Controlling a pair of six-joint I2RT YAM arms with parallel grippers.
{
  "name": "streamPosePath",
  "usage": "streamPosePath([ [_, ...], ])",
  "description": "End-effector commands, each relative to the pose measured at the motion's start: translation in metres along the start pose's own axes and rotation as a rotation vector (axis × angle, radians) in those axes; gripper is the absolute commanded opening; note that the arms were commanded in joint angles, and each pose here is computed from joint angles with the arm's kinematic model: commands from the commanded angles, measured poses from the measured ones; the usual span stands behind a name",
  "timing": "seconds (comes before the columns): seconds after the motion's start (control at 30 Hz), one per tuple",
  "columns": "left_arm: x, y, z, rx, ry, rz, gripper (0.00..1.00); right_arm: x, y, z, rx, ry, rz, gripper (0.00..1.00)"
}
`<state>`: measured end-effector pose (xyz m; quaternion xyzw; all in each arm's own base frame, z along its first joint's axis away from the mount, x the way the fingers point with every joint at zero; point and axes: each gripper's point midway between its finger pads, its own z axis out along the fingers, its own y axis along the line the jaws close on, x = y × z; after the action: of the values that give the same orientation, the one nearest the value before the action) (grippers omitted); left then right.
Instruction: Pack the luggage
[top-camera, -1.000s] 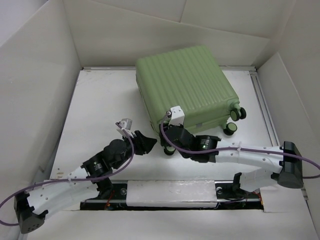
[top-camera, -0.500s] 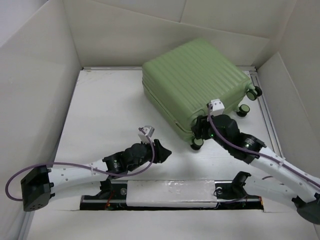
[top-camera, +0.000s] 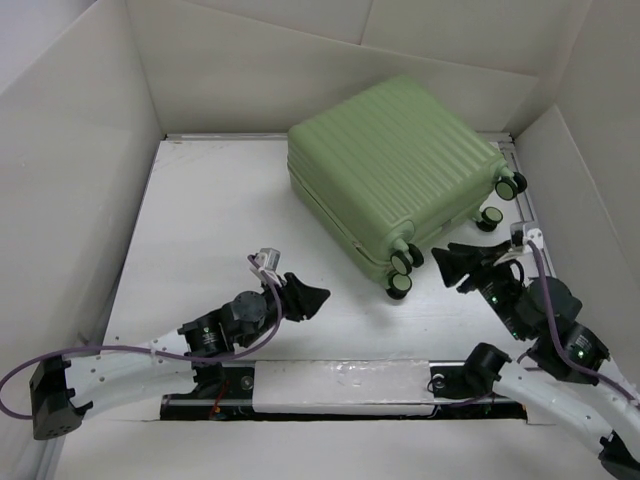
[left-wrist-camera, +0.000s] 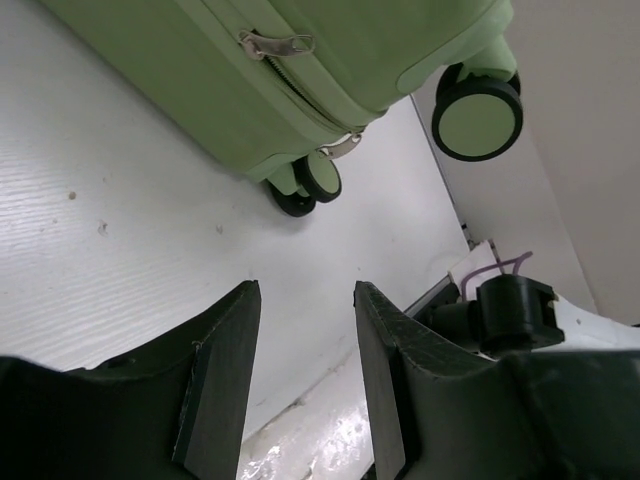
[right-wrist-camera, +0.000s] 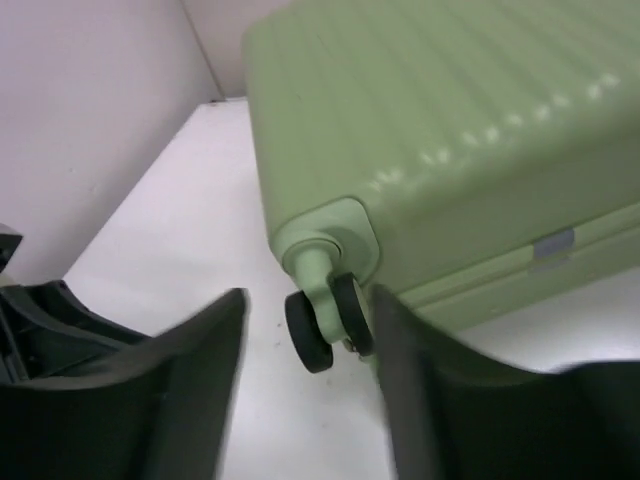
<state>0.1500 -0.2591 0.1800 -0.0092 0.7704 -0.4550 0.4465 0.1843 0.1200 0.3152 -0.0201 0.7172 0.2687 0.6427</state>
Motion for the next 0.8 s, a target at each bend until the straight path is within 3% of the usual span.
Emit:
streamPosePath([
  [0.0,-0.001,0.014,-0.001,-0.056,-0.019,0.006,0.39,0.015,0.018,0.008,-0.092,0.03,-0.017,0.52],
  [0.03,0.001,0.016,-0.001,-0.064,-0.013,0.01,0.4,0.035,0.025,0.012,-0.14,0.083,-0.029,0.41],
  [0.07,0.001,0.016,-0.001,-0.064,-0.013,0.01,0.4,0.046,0.031,0.02,-0.166,0.106,-0.032,0.19],
  [0.13,-0.002,0.016,-0.001,-0.069,-0.021,0.02,0.4,0.073,0.038,0.029,-0.209,0.154,-0.042,0.03],
  [0.17,-0.005,0.015,-0.002,-0.068,-0.033,0.017,0.4,0.102,0.032,0.035,-0.201,0.198,-0.057,0.0],
  [0.27,-0.01,0.014,-0.003,-0.083,-0.036,0.03,0.4,0.13,0.032,0.042,-0.228,0.188,-0.041,0.0],
  [0.37,-0.015,0.018,-0.006,-0.109,-0.05,0.045,0.41,0.125,0.033,0.045,-0.25,0.1,-0.01,0.02],
  [0.5,-0.02,0.012,-0.006,-0.089,-0.068,0.033,0.42,0.149,0.011,0.051,-0.194,0.053,-0.034,0.2],
  [0.53,-0.02,0.012,-0.006,-0.088,-0.068,0.033,0.42,0.148,0.009,0.055,-0.186,0.026,-0.025,0.29],
  [0.77,-0.016,0.008,0.006,-0.076,-0.064,0.049,0.42,0.166,-0.013,0.069,-0.077,-0.057,0.009,0.47],
])
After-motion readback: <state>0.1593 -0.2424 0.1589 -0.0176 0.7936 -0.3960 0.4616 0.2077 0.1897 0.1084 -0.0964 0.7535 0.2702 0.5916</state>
